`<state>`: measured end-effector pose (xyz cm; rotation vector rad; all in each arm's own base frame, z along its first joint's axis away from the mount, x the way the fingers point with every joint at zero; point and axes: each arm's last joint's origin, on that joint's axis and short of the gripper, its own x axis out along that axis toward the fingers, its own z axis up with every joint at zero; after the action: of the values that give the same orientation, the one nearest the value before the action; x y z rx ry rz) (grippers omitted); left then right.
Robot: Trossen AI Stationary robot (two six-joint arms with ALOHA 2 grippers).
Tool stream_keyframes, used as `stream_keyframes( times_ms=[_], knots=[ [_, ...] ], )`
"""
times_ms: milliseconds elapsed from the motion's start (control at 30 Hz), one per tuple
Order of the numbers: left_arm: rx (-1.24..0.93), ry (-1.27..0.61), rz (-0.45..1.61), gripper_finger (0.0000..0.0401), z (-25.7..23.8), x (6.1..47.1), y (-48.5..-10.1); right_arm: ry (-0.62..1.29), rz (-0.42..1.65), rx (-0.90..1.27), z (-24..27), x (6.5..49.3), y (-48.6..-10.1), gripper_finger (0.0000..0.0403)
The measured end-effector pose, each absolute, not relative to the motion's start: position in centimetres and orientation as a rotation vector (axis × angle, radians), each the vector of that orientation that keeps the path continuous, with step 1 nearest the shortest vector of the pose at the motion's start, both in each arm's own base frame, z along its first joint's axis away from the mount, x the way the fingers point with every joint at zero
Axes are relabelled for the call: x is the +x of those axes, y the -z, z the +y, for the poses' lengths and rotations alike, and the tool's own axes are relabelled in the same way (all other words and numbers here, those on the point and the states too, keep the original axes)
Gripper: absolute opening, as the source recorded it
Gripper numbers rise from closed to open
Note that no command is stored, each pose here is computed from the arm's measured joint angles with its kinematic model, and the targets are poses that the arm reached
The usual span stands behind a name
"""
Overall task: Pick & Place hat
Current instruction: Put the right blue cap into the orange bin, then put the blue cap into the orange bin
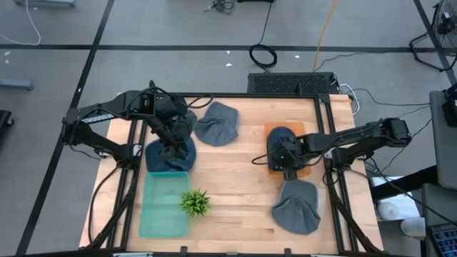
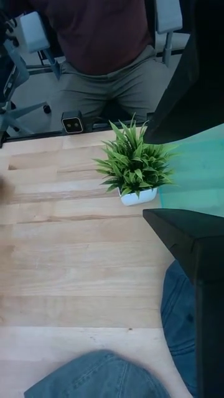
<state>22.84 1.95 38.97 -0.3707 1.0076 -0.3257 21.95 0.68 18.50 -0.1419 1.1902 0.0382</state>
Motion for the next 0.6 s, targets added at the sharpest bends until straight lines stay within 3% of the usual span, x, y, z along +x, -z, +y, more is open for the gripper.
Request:
stream_keyframes(
  times_ms=[333,600],
  knots=[
    [-0.376,0.323,1.012,0.0186,1.9,22.8,-39.0,0.057,0.951,-0.19,0.5,20.6,-24.6,0.0],
    [-0.363,0.254,1.024,0.0186,2.1,22.8,-38.9,0.176,0.629,-0.286,0.7,21.2,-27.8,0.0012]
  ],
)
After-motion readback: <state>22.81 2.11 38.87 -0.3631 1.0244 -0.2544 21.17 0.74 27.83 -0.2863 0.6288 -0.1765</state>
